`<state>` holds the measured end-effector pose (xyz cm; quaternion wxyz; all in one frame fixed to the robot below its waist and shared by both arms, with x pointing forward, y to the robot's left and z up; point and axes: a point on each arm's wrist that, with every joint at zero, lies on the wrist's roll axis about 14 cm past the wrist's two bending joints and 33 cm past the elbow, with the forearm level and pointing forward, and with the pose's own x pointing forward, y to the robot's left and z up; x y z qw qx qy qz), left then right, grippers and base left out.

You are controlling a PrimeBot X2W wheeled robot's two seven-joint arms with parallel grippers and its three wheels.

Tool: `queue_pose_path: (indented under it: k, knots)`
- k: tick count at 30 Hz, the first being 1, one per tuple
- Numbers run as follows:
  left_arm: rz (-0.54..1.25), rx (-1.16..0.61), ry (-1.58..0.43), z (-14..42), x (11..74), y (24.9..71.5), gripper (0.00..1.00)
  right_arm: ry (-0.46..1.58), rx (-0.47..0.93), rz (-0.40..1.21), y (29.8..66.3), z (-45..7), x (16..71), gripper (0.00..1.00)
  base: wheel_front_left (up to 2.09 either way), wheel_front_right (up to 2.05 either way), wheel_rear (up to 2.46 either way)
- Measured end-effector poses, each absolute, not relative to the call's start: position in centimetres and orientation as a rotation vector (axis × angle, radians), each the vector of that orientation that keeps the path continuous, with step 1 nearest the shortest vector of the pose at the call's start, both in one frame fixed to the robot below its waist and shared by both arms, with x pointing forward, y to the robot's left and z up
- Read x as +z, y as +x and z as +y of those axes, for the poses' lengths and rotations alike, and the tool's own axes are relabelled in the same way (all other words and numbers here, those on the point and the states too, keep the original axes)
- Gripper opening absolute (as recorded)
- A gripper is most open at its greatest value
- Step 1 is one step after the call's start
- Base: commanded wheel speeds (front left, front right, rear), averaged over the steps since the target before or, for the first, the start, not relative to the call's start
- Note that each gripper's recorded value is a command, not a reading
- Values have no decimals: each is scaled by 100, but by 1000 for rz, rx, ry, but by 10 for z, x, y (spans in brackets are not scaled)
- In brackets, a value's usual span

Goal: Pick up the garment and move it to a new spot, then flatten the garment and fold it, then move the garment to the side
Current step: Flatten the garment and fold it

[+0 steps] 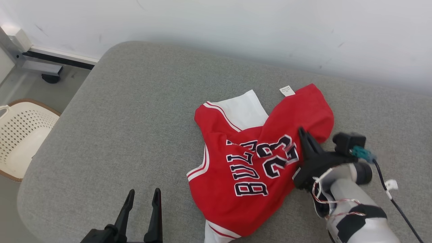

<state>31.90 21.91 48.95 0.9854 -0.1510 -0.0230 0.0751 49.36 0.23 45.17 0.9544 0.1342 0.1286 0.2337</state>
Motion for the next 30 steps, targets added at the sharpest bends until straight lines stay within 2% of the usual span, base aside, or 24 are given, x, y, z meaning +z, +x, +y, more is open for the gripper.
queue_pose_path:
  k: [5,10,11,12,13,17,22,30]
  knots:
    - [-39,152,-305,218,487,317,100,180,618,97,494,39,498,0,0,0,0]
    - [-37,147,-308,216,487,316,100,70,753,124,465,78,484,0,0,0,0]
    - [-37,145,-309,216,487,315,100,58,760,147,460,79,477,13,0,0,0]
    - [-37,144,-309,215,487,315,100,57,762,163,458,79,472,43,0,0,0]
    - [-36,143,-310,215,486,314,100,57,761,176,456,78,469,100,0,0,0]
    - [-47,151,-312,217,489,312,100,141,773,163,447,86,480,100,0,0,0]
    - [-53,144,-316,215,491,312,100,241,712,151,443,69,485,100,0,0,0]
    - [-64,124,-317,210,494,314,100,250,522,99,446,-17,481,100,0,0,0]
